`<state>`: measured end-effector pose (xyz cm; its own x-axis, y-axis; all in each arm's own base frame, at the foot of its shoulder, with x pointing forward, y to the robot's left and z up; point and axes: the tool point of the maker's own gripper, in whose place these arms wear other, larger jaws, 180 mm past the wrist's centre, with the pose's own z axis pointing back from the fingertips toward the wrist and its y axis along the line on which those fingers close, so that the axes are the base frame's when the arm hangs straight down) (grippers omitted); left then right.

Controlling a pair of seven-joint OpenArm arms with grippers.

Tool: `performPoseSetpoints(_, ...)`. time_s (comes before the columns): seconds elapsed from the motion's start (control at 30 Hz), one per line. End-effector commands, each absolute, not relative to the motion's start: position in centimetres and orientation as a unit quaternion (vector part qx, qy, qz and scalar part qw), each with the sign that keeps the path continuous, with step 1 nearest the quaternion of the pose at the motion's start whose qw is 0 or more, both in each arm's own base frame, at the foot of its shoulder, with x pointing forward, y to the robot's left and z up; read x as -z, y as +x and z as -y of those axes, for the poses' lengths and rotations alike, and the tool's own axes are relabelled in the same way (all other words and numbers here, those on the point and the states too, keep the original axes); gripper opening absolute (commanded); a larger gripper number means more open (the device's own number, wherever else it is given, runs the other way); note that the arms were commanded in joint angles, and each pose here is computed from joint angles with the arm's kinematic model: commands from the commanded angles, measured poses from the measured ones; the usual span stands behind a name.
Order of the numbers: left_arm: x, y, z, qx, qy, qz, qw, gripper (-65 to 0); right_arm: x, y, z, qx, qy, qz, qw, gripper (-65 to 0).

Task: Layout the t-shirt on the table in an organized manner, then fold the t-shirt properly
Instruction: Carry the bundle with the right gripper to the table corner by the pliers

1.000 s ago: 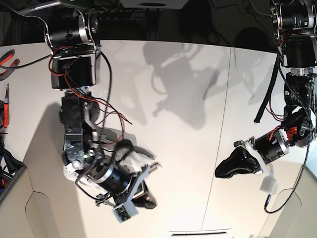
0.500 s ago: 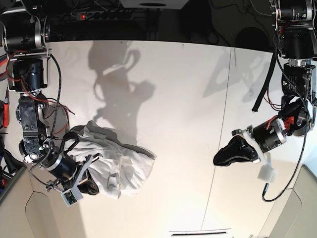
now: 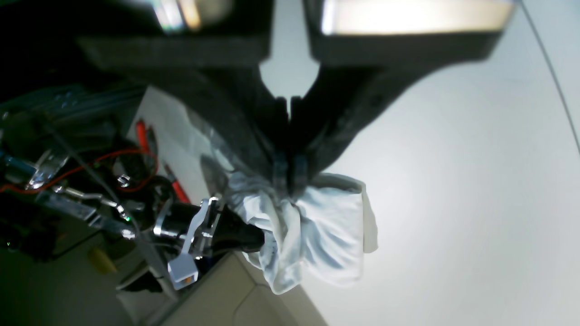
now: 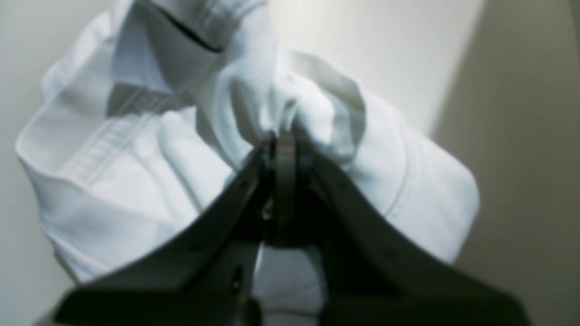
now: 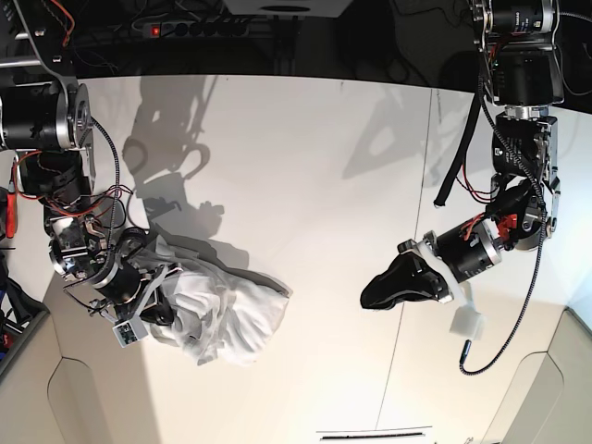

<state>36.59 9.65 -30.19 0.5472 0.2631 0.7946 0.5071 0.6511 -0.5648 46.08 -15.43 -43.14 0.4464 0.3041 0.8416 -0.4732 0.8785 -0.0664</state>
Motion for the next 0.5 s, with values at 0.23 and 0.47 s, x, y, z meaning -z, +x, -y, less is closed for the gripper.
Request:
performPoseSetpoints(0.23,28.4,37.3,-9.8,0.086,-0.415,0.490,0.762,-65.0,49.0,42.3,20.2,-0.093,-0.004,0.366,0.926,-65.0)
performPoseSetpoints(0.47,28.6,37.2,-10.4,0.091,-0.407,0.486,0.768,-65.0,51.9,38.5,22.3,0.005,-0.099,0.278,0.955,-65.0)
